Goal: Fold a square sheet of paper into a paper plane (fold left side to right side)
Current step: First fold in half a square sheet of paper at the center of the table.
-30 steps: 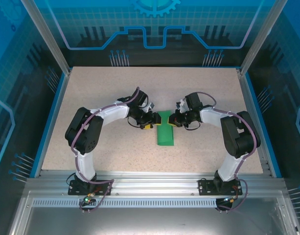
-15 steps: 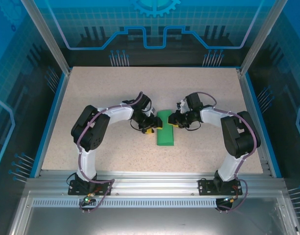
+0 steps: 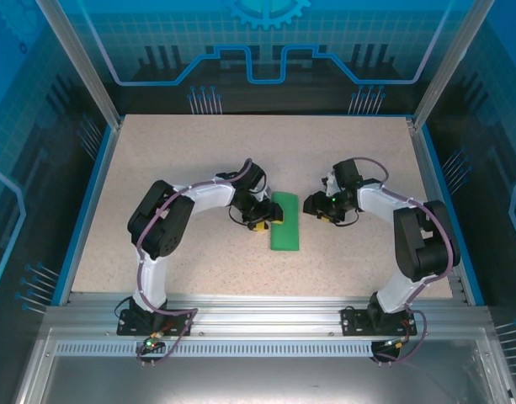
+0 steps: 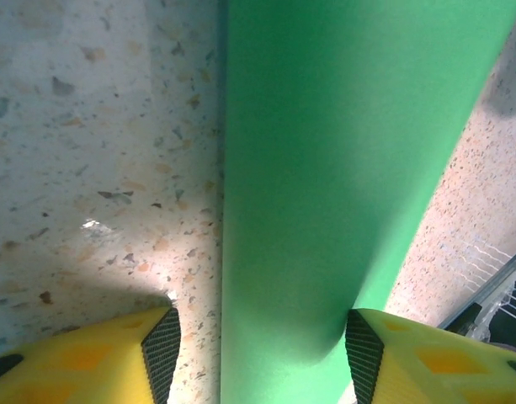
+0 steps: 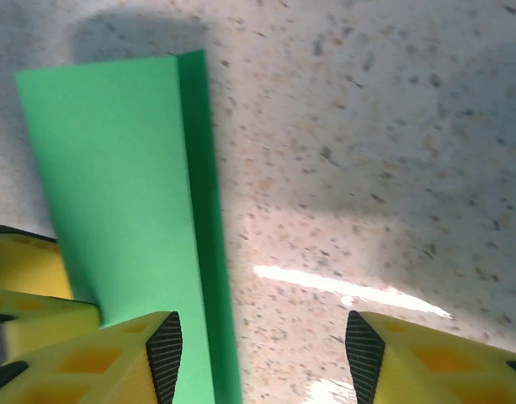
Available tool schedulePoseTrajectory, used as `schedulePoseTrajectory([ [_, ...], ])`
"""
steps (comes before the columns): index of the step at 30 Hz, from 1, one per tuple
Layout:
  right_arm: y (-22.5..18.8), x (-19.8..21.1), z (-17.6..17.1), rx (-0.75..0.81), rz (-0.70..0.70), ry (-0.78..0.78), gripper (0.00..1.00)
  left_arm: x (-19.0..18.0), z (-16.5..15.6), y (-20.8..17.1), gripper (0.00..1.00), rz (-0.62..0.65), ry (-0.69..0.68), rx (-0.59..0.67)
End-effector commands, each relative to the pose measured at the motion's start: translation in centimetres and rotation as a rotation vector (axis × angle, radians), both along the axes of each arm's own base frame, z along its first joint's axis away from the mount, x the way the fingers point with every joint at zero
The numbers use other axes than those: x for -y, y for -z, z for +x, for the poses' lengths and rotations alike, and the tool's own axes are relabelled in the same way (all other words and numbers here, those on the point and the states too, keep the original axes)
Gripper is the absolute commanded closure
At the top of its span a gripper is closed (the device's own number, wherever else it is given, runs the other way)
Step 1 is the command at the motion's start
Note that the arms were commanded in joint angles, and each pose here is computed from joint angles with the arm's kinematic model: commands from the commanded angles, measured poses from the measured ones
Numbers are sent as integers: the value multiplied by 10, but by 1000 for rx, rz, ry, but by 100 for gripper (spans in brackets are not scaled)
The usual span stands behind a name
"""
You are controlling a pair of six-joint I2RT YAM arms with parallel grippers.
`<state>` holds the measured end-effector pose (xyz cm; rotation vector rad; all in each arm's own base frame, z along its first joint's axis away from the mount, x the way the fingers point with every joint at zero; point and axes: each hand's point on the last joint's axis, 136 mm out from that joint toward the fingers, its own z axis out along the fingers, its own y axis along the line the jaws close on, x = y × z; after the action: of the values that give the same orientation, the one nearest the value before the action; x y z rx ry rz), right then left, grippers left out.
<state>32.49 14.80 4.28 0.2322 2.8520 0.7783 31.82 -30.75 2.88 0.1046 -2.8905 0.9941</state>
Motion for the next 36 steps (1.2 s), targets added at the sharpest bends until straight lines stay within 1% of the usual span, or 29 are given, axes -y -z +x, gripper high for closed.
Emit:
schedulePoseTrajectory([
  [1, 5, 12, -11, -30, -48, 7, 43, -3, -3, 9, 41, 49, -30, -52],
  [12, 8, 10, -12, -43, -34, 2, 43, -4, -5, 15, 42, 72, -45, -78],
  [16, 8, 9, -12, -44, -29, 3, 43, -7, -7, 22, 42, 101, -54, -101],
  [30, 9, 8, -11, -49, -23, 2, 43, -4, -15, 29, 43, 133, -39, -144],
  [36, 10, 8, -11, -50, -23, 3, 43, -4, -17, 32, 45, 146, -34, -154],
])
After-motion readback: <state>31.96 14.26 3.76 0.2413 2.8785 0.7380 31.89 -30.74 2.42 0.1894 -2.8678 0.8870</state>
